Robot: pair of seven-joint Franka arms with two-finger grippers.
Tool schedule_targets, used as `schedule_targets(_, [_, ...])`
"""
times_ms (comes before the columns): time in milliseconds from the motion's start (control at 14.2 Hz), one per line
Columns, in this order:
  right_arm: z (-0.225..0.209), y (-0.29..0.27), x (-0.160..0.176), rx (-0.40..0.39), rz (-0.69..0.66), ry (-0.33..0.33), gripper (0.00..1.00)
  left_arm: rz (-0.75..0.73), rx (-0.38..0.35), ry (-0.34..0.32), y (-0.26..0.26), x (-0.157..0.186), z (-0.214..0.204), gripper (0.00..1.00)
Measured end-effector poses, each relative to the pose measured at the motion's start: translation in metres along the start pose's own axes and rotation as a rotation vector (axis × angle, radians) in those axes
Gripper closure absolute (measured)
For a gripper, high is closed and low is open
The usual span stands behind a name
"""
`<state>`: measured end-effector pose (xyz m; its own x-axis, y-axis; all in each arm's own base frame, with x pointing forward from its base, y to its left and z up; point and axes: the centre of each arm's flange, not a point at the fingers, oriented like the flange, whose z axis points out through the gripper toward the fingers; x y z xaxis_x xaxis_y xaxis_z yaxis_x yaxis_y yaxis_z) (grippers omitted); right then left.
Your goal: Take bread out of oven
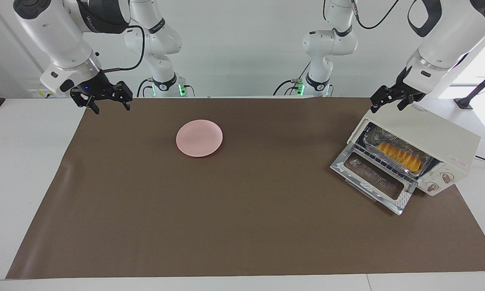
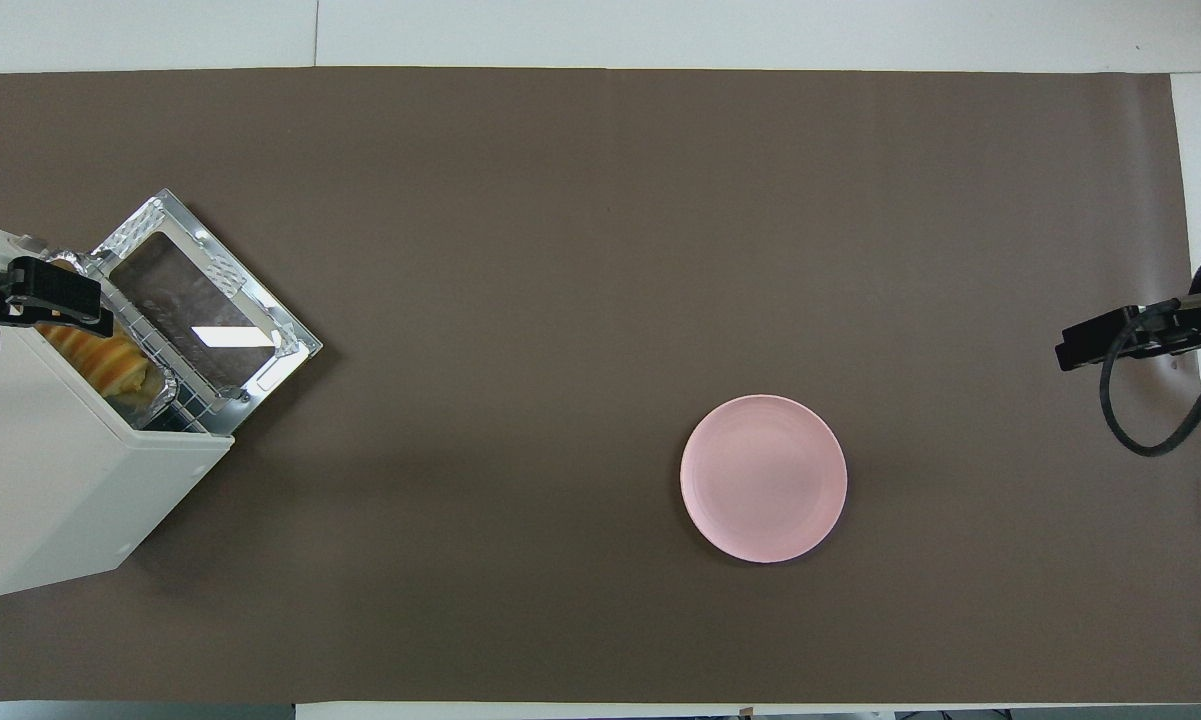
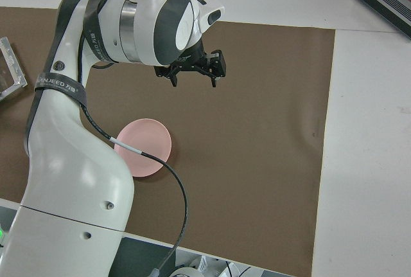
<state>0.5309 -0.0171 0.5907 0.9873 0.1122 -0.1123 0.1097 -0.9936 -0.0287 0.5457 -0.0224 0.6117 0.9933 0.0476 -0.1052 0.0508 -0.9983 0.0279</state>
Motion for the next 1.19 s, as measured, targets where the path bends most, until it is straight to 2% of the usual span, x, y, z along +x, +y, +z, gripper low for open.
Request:
schedule_targets(351, [0.000,0.000,0.000,0.000,0.000,0.000,0.00,-0.001,0.000,0.000,0.000,0.000,0.000,0.00])
schedule_targets(913, [0.000,0.000,0.000,0.000,0.000,0.000,0.00,-0.076,-0.006,0.053,-0.004,0.009,-0.002,0.00])
schedule_targets(1054, [0.000,0.000,0.000,0.000,0.000,0.000,0.00,-0.112,0.003,0.047,-0.004,0.023,0.010,0.00])
schedule_targets(1194, [0.000,0.000,0.000,0.000,0.000,0.000,0.00,-0.171,0.060,0.032,-0.005,0.052,0.036,0.00])
